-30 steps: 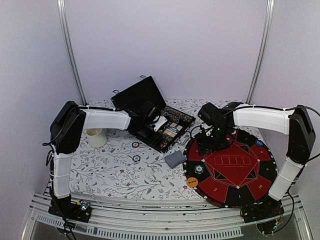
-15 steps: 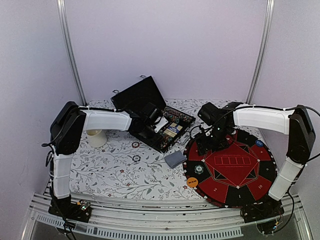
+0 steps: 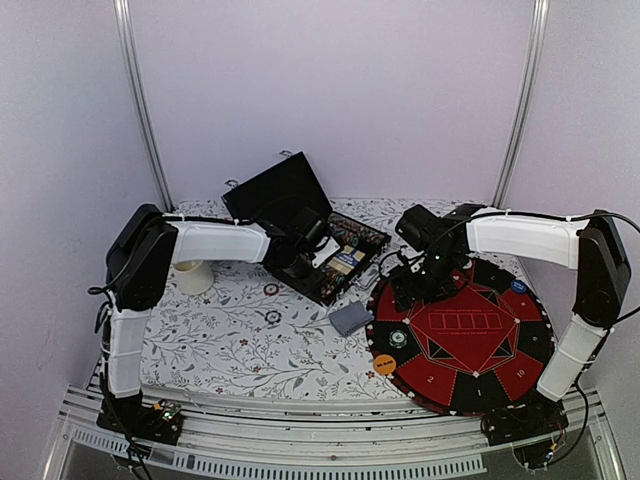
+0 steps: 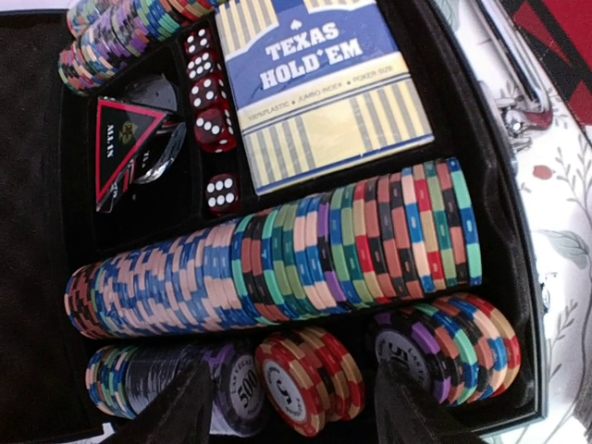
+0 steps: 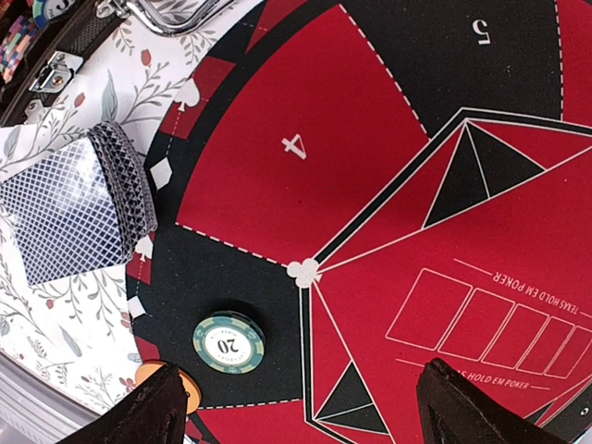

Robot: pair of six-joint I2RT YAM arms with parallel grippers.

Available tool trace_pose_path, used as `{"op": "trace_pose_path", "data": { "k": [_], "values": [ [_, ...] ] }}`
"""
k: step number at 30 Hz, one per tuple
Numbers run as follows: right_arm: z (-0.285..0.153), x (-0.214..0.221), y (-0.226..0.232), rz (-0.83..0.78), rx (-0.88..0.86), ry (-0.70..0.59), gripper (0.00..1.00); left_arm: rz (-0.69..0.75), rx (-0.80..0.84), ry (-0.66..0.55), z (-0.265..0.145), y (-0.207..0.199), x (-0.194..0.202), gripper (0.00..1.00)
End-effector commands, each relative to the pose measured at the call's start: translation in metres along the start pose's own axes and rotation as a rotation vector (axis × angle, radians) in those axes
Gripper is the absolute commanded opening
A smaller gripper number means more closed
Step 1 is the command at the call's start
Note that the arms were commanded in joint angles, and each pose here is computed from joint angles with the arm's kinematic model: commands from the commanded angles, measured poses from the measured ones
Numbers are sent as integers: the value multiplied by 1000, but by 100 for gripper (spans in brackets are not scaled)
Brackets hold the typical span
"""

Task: Distribute texas hold em gaming equipment
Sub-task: Adjust the poker chips pile in the chip case.

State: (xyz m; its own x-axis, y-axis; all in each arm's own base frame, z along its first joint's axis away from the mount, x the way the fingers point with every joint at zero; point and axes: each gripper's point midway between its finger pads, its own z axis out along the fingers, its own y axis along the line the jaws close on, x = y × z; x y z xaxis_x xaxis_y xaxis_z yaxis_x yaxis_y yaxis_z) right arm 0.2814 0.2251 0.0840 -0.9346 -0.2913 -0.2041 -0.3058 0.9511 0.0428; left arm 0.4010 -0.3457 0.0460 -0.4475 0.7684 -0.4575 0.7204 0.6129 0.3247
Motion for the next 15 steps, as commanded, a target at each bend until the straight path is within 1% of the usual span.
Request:
{"op": "trace_pose_path", "data": {
  "k": [1,9,11,12,15],
  "values": [
    [-3,-4,2,-3,-22,-15,88,35,-21,172,15,-4,45,62],
    [-2,-3,3,-3,-24,-11,88,-21,57,189,21,-9,54,58],
    [-3,-4,3,-4,-25,-15,88,-21,80,190,22,-13,56,54],
    [-3,-4,3,-4,-25,-15,88,-19,98,188,23,-16,56,50],
    [-6,-5,3,-5,-24,-19,88,-25,155,178,21,-25,55,45]
  ]
}}
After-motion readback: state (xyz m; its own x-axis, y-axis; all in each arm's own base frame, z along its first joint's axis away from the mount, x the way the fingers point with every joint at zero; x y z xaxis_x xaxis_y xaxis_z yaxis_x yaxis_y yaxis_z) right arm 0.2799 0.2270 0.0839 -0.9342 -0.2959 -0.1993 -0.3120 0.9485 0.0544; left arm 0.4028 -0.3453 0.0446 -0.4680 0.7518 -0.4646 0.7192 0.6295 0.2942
